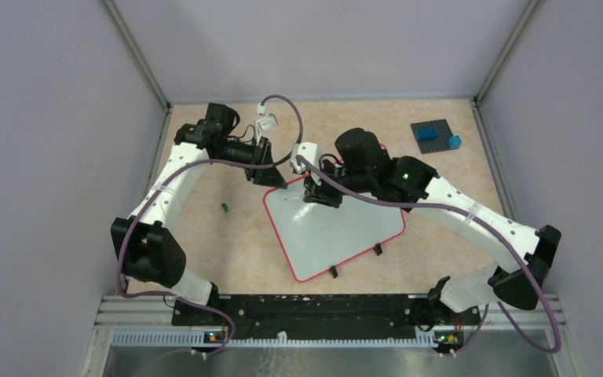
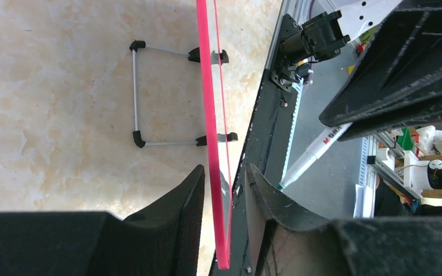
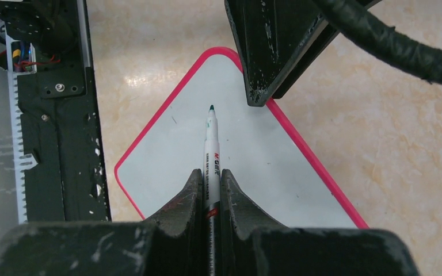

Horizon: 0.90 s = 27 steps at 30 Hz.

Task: Write a sentence on the whiteboard
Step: Hold the whiteboard at the center of the board.

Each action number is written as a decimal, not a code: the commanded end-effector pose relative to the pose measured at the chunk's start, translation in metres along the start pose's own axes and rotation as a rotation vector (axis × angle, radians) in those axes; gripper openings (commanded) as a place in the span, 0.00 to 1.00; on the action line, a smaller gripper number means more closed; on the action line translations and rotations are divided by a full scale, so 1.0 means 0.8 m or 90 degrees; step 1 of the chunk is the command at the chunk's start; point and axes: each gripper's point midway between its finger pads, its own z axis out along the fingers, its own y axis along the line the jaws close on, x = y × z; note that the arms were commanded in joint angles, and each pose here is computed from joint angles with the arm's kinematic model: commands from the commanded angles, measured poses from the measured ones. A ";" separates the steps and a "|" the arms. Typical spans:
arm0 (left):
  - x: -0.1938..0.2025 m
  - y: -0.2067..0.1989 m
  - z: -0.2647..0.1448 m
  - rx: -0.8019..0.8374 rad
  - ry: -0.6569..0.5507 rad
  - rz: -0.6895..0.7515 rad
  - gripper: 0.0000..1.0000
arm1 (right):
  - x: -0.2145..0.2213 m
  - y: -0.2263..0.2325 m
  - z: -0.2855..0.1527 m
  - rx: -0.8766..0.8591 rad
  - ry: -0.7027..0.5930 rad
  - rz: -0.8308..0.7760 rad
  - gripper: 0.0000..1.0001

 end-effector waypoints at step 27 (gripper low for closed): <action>-0.002 -0.001 0.011 0.038 -0.004 0.006 0.12 | -0.045 0.001 0.021 0.021 -0.044 -0.066 0.00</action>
